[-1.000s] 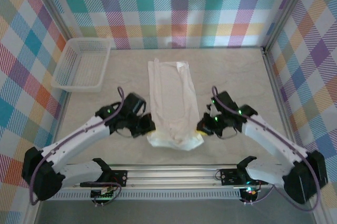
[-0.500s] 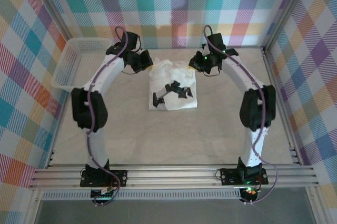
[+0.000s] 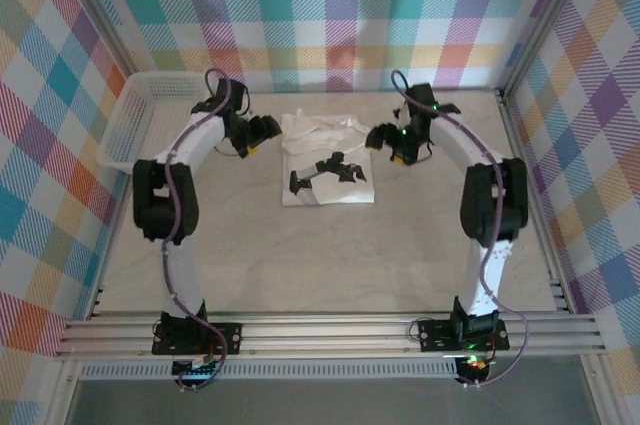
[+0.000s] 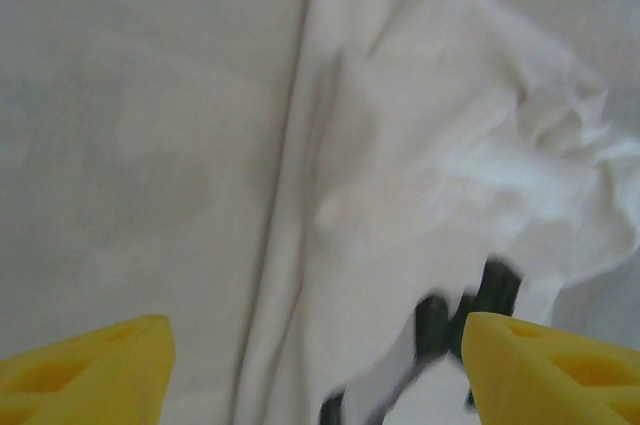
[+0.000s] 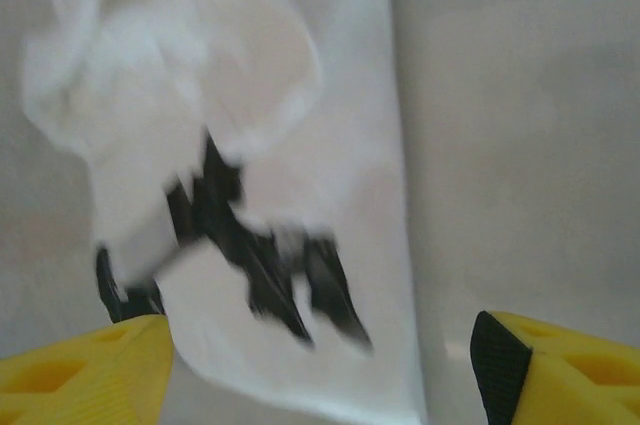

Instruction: Fold the inside-out t-shirt

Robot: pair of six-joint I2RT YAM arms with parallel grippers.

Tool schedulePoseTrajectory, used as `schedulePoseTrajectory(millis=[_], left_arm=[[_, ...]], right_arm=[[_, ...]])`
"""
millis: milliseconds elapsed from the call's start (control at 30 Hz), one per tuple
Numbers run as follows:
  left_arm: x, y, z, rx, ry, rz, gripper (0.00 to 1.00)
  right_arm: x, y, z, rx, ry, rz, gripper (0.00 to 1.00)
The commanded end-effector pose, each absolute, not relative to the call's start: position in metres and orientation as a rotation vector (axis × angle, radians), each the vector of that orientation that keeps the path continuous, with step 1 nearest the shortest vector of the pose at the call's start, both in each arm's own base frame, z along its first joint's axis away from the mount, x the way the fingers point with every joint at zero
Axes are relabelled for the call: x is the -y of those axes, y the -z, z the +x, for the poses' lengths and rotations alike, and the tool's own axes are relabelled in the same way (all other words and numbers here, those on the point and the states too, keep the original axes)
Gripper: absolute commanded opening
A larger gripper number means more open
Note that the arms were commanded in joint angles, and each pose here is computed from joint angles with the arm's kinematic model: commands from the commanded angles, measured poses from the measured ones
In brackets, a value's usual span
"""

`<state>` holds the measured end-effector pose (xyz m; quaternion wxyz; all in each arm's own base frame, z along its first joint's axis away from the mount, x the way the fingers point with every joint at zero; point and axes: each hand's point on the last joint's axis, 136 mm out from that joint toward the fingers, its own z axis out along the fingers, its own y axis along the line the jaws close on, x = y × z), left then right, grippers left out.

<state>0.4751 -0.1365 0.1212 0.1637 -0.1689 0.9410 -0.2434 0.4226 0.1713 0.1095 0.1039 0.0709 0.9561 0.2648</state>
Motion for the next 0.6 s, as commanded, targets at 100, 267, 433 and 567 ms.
schedulePoseTrajectory(millis=[100,267,433,567], left_arm=[[0.17,-0.089,0.406,-2.748,0.776,-0.436,0.67],[0.192,-0.064,0.401,-2.779,0.847,-0.454,0.59],[0.191,-0.047,0.39,-2.821,0.828,-0.467,0.14],[0.187,-0.038,0.361,-2.882,0.838,-0.465,0.0]], right_arm=[[-0.188,-0.06,0.379,-2.88,-0.87,0.228,0.76],[-0.201,-0.035,0.382,-2.936,-0.871,0.253,0.59],[-0.198,-0.039,0.38,-2.943,-0.841,0.286,0.1],[-0.19,-0.046,0.362,-2.964,-0.813,0.253,0.0]])
